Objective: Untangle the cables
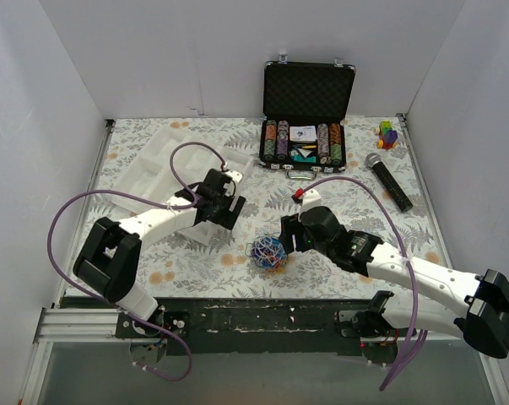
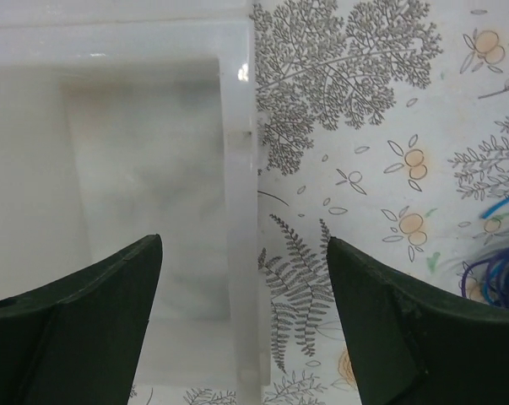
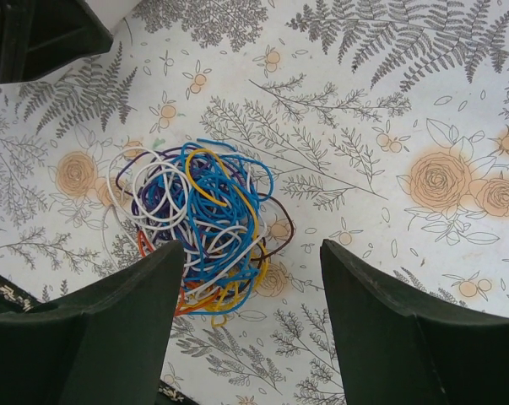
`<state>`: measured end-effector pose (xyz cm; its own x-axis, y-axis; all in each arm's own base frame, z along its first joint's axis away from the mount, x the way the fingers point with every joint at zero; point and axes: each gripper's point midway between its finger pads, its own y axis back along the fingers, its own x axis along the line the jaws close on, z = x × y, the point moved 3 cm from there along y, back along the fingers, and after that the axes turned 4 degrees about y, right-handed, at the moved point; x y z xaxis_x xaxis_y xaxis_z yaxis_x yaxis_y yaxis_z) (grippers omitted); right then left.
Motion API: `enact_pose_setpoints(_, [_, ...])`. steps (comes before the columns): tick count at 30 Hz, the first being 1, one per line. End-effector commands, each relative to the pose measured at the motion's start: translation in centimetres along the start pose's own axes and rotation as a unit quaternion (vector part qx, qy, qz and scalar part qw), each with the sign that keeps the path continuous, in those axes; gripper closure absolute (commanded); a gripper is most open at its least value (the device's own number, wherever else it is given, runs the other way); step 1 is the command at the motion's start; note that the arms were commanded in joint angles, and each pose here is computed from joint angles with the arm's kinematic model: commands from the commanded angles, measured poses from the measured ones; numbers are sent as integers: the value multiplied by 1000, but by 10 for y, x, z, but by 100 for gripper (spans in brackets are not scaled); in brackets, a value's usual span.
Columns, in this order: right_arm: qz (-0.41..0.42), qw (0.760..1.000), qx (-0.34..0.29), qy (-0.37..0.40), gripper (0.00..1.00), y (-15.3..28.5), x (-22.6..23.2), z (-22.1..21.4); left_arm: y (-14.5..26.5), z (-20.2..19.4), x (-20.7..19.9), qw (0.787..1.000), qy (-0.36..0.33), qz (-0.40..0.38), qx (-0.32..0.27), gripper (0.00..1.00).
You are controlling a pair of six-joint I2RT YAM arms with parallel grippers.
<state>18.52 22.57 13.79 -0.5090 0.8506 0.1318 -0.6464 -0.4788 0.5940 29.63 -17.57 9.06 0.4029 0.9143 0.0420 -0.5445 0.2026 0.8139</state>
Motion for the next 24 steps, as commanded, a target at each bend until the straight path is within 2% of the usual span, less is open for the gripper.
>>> enact_pose_setpoints(1, [13, 999, -40, -18, 26, 11, 4, 21, -4, 21, 11, 997, 1, 44, -57, 23])
enact_pose_setpoints(4, [15, 999, -41, -19, 27, 11, 4, 20, -11, 13, 12, 997, -18, 49, -55, 32])
enact_pose_setpoints(8, [12, 999, -31, -22, 30, 8, 4, 17, -9, -9, 4, 994, -92, 37, -50, 34])
enact_pose_setpoints(10, [13, 999, -30, -23, 31, 8, 5, 16, -3, -24, -3, 990, -130, 25, -58, 39])
enact_pose_setpoints(14, [18, 999, -35, -25, 33, 7, 6, 16, 14, -36, -11, 978, -188, 14, -86, 60])
enact_pose_setpoints(17, [19, 999, -34, -24, 34, 6, 6, 17, 16, -52, -3, 976, -206, 29, -65, 76])
enact_pose_setpoints(21, [22, 999, -32, -23, 35, 5, 8, 18, 23, -73, 8, 969, -240, 34, -54, 91])
enact_pose_setpoints(24, [23, 999, -32, -22, 36, 5, 9, 19, 32, -86, 11, 958, -282, 20, -49, 97])
